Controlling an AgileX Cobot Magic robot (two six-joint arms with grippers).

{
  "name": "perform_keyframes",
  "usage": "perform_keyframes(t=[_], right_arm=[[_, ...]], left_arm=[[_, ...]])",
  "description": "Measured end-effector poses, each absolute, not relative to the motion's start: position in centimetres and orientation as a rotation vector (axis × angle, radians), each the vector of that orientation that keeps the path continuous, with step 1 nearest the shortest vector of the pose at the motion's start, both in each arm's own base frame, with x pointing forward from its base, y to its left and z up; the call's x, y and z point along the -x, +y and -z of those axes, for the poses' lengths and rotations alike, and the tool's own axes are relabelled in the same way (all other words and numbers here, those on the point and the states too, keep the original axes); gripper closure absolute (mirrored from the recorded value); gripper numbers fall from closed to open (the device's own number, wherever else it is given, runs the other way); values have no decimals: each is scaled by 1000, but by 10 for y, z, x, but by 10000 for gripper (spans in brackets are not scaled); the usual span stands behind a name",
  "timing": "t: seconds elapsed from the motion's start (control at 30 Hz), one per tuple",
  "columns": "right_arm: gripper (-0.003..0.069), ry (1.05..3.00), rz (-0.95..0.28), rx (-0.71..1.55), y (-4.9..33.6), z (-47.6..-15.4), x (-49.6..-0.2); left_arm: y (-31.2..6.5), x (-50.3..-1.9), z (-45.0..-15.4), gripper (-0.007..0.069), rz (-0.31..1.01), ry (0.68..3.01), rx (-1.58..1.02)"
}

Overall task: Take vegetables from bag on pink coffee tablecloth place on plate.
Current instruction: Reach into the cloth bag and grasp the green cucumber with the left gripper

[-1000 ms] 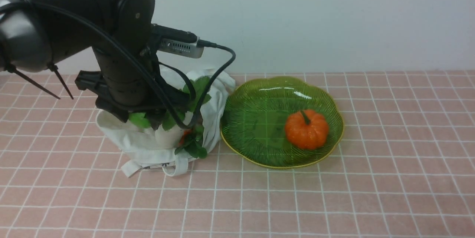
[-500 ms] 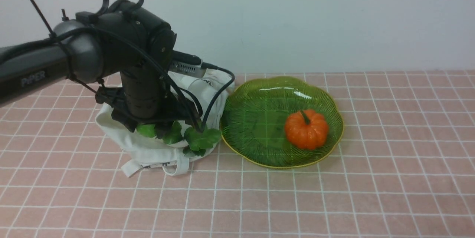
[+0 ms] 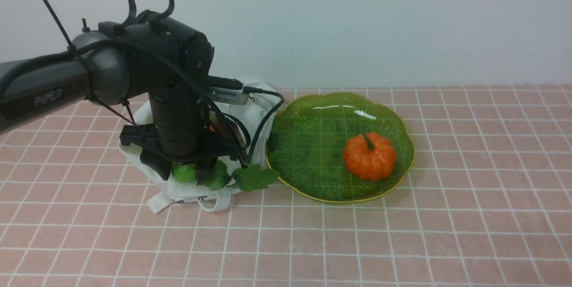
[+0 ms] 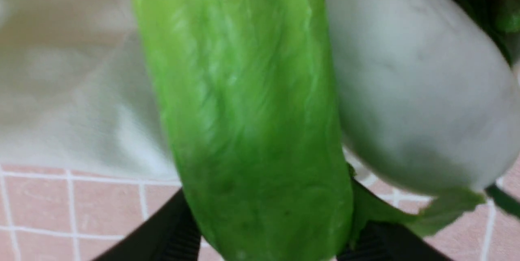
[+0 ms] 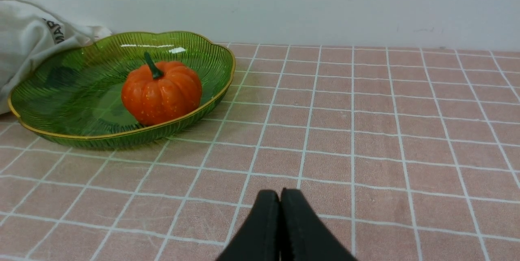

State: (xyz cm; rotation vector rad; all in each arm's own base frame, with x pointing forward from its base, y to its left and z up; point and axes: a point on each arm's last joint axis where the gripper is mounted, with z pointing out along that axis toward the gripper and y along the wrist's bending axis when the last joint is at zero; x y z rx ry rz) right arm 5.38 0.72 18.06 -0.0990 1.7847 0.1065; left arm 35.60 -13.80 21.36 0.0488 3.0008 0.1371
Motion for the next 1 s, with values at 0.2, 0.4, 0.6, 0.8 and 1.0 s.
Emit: perform_keyframes(t=[0.2,0.4,0.6,0.8,1.0], right_arm=[[673,1785,-107,99,7,-181,-54],[673,1785,-107,99,7,-181,-54],[673,1785,-107,99,7,-181,-54],[673,1785,-107,99,7,-181,-54],[673,1785,-107,99,7,-181,-54]], left_arm=[[-137,-349,-220,110,-128,3038,-24],[-131,-344,-239,102,-161,3000,-13],[-127,-354,-242,102,-197,2871,163],[-132,-365,-235,102,-104,2768,399],[-132,-370,-222,102,-128,2749,537]])
